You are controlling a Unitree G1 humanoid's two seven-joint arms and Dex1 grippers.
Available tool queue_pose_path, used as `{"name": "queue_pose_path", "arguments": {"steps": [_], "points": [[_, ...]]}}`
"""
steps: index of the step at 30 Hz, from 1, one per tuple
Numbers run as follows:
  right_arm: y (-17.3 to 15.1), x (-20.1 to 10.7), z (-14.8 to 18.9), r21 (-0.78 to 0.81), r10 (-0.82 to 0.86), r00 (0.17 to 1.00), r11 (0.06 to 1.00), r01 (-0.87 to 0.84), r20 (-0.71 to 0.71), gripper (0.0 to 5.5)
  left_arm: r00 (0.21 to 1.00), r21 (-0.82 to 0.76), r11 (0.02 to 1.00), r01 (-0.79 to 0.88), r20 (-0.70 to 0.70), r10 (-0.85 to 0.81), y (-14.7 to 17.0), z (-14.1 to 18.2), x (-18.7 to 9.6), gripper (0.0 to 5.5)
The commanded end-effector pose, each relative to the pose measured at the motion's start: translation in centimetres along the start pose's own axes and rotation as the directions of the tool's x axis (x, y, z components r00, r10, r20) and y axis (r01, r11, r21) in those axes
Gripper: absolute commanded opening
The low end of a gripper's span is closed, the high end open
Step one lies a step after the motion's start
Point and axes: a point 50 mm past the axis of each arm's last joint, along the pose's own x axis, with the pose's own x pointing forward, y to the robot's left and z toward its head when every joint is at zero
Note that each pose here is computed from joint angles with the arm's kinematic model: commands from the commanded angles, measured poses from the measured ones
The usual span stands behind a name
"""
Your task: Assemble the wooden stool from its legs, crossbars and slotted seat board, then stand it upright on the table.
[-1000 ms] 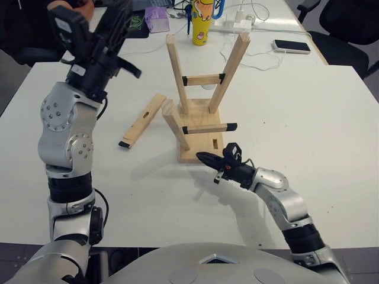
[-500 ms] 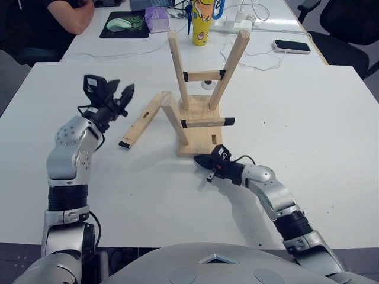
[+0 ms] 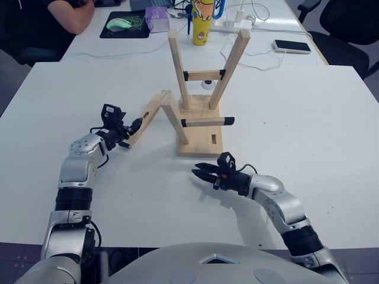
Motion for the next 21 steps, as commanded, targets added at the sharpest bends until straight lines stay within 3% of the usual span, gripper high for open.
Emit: {"name": "queue_pose_path", "arguments": {"steps": [1,7,11,21], "points": [[0.3,-0.4,-0.1,0.022,0.005,1.0,1.0,-0.005,-0.004,1.98,0.997,0.002,1.0,0.026,-0.078,-0.026,0.5,-0.7,0.0,3.98],[0.3,-0.2,-0.1,0.007,-0.019,1.0,1.0,0.019,-0.004,2.86,0.984,-0.005,0.998,0.069,-0.167,-0.068,0.2,-2.4,1.0,3.98],[0.0,-0.2,0.2,-0.015,-0.035,0.999,0.999,0.034,-0.013,2.9,0.978,0.012,0.999,0.036,-0.205,-0.033,0.7,-2.9,1.1,3.98],[-1.2,-1.1,1.0,-0.032,-0.092,0.996,0.995,0.092,-0.003,2.92,0.962,0.032,0.992,0.119,-0.249,-0.108,0.4,-2.6,0.0,2.6]]}}
